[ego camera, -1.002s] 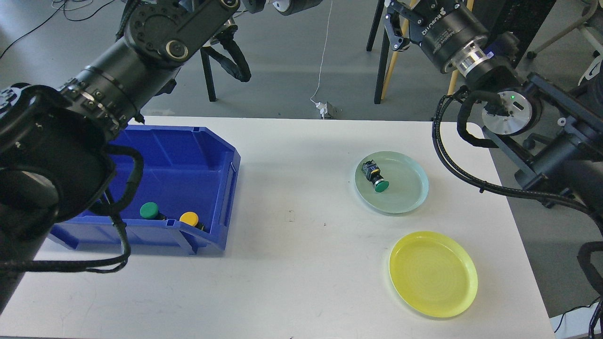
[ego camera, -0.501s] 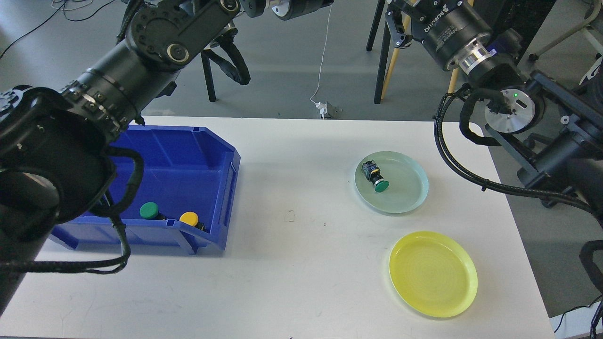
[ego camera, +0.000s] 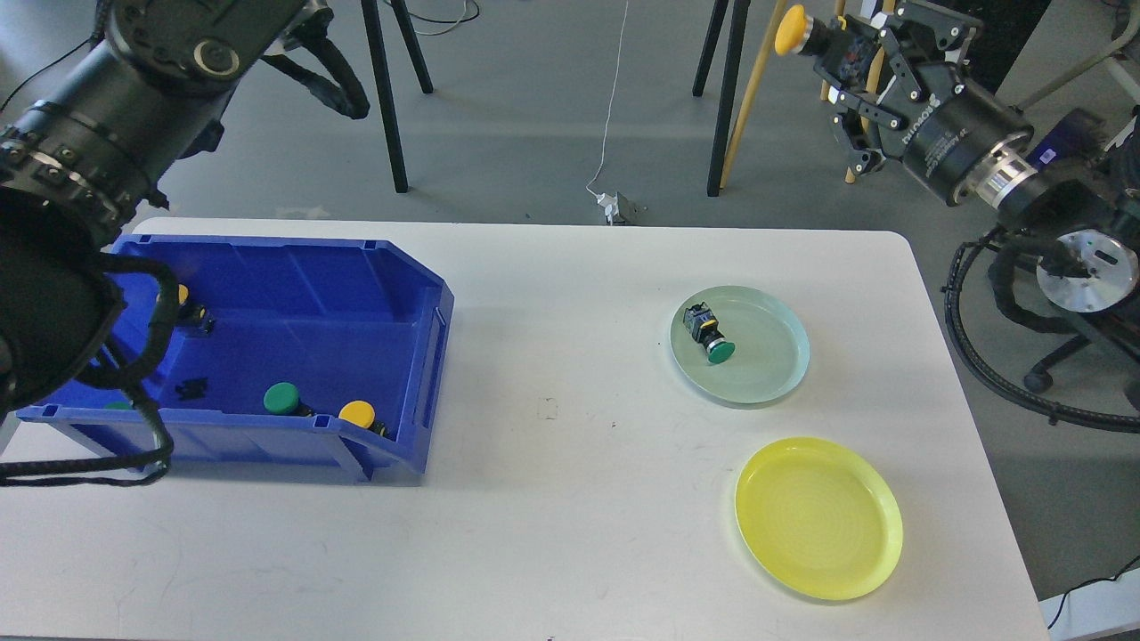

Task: Pass button and place on color plate
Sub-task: 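Lower the right gripper with the yellow button over the yellow plate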

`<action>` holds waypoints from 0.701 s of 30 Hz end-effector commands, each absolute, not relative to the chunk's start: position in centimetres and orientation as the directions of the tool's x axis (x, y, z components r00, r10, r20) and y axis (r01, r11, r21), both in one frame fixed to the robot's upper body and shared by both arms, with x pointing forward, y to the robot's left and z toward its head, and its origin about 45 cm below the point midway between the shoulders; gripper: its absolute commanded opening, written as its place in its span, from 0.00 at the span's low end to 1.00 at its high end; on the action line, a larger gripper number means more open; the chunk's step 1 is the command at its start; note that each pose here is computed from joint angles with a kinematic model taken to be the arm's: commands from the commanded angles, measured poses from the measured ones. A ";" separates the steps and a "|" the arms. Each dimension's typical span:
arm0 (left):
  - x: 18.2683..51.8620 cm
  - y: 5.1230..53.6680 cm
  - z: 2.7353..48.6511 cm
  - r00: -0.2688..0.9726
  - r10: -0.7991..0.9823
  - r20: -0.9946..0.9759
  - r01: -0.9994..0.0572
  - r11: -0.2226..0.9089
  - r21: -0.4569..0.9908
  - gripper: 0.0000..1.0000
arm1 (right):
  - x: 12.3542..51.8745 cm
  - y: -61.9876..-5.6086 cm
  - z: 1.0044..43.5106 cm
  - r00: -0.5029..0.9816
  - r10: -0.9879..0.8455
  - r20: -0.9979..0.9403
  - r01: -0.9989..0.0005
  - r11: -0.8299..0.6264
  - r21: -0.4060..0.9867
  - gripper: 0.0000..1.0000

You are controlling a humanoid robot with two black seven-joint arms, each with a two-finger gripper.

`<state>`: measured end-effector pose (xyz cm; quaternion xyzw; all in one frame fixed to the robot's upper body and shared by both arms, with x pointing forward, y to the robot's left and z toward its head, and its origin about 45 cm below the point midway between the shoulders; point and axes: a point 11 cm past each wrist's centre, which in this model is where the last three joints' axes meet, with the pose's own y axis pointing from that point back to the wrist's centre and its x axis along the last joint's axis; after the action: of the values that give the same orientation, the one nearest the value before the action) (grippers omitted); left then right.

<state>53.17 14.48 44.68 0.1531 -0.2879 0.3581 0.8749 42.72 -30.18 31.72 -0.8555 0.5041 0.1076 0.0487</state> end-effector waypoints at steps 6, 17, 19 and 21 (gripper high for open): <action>53.7 19.5 46.6 0.507 0.586 0.632 -0.773 0.634 0.033 0.99 | 32.6 -34.1 24.0 0.520 -0.839 -0.158 -0.755 -0.538 0.374 0.21; 53.4 18.7 49.4 0.484 0.582 0.654 -0.761 0.648 -0.013 0.99 | 20.8 -37.8 16.2 0.513 -0.841 -0.172 -0.551 -0.476 0.685 0.21; 53.4 18.6 49.6 0.483 0.581 0.655 -0.761 0.649 -0.015 0.99 | 19.9 -38.1 15.5 0.516 -0.839 -0.172 -0.529 -0.469 0.707 0.22; 53.4 18.4 49.6 0.485 0.580 0.655 -0.759 0.651 -0.015 0.99 | 19.9 -38.3 15.1 0.509 -0.846 -0.160 -0.532 -0.455 0.715 0.24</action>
<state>53.45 18.65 49.52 0.1402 -0.3199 0.3952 0.8496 20.40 -37.98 15.83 -0.8189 0.4219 0.2561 -0.2931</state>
